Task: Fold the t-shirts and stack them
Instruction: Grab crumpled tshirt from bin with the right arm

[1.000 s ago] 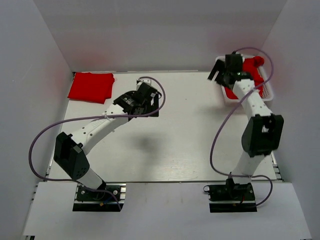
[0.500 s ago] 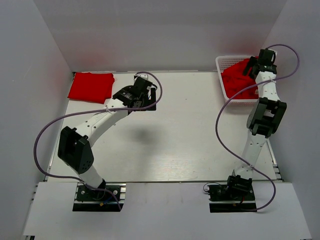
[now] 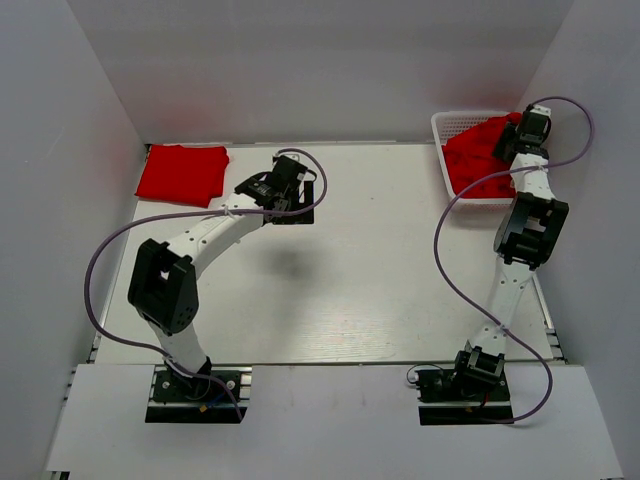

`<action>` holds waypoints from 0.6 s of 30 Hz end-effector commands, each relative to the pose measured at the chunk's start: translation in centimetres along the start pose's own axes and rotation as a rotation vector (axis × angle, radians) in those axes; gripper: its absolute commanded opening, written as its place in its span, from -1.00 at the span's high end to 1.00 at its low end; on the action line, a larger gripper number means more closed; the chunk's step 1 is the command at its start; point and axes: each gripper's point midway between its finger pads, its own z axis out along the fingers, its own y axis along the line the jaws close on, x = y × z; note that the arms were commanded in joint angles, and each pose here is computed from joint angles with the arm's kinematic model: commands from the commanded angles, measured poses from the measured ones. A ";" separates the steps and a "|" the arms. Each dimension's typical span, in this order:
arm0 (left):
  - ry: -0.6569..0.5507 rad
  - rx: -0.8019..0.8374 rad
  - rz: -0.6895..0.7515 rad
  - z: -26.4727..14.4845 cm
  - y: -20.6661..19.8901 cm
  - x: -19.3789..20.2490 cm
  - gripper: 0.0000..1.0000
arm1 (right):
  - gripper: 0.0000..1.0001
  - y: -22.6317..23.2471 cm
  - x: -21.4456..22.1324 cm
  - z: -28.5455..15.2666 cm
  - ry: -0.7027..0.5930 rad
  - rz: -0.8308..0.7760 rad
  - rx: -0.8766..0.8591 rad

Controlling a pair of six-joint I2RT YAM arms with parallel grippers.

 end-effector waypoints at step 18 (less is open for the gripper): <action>-0.079 0.068 -0.054 -3.7 0.0 -1.9 -1.00 | 1.00 2.2 -12.0 -9.6 -0.231 -0.003 -0.220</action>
